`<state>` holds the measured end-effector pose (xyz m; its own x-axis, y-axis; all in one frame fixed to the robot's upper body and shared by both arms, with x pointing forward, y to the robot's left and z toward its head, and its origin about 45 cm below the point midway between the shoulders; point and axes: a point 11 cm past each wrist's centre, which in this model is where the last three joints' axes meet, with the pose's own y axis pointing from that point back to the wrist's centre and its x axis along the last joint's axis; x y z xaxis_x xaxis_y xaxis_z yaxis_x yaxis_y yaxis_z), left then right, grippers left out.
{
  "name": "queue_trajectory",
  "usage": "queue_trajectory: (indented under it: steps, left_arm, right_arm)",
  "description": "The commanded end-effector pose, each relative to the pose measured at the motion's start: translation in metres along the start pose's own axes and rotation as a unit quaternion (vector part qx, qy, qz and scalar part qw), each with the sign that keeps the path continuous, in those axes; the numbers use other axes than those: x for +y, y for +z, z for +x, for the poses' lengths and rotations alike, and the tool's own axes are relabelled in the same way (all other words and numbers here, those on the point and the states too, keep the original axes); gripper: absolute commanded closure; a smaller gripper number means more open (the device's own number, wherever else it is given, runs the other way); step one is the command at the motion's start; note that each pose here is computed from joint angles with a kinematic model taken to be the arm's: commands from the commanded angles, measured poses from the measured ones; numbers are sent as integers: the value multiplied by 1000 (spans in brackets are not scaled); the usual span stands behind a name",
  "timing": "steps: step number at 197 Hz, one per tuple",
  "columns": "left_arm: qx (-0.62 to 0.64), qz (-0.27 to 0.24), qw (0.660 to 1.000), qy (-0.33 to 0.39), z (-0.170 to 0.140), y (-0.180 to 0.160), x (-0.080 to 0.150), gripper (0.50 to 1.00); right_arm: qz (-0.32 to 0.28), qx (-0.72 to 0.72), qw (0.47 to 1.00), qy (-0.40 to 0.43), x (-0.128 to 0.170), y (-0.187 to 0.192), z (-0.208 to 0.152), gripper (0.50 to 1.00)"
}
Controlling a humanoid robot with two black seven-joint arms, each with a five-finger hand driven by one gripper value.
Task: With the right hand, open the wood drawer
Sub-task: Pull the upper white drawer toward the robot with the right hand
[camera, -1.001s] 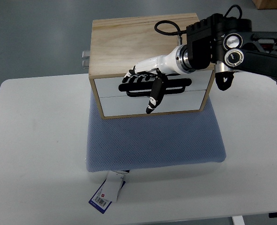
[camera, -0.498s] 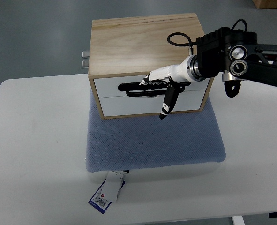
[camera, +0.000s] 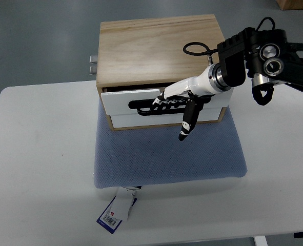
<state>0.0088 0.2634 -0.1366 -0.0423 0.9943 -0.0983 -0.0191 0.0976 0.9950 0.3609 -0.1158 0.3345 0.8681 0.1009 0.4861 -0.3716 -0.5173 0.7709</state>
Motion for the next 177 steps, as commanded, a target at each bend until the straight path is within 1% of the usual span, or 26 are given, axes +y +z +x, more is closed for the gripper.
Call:
queue_trajectory:
  steps: [1,38,131,149,164,174,177]
  left_arm:
    - [0,1,1000,0,0,-1,0,500]
    - [0,1,1000,2,1,-1,0,500]
    - [0,1,1000,1,1,-1,0,500]
    - [0,1,1000,2,1,-1,0,500]
    - [0,1,1000,2,1,-1,0,500]
    - [0,1,1000,2,1,-1,0,500]
    - [0,1,1000,2,1,-1,0,500]
  right_arm:
    - [12,2,1000,-15,3,-5,-6,560]
    - [53,2,997,-53,14,-22,-20,560]
    - [83,-14,993,-88,19,-30,-39,558]
    - [85,-17,992,-89,20,-30,-40,558]
    - [100,-25,991,-87,25,-36,-37,558]
    - [100,-25,991,-87,25,-36,-37,558]
    - [110,-29,990,-88,28,-39,-36,558]
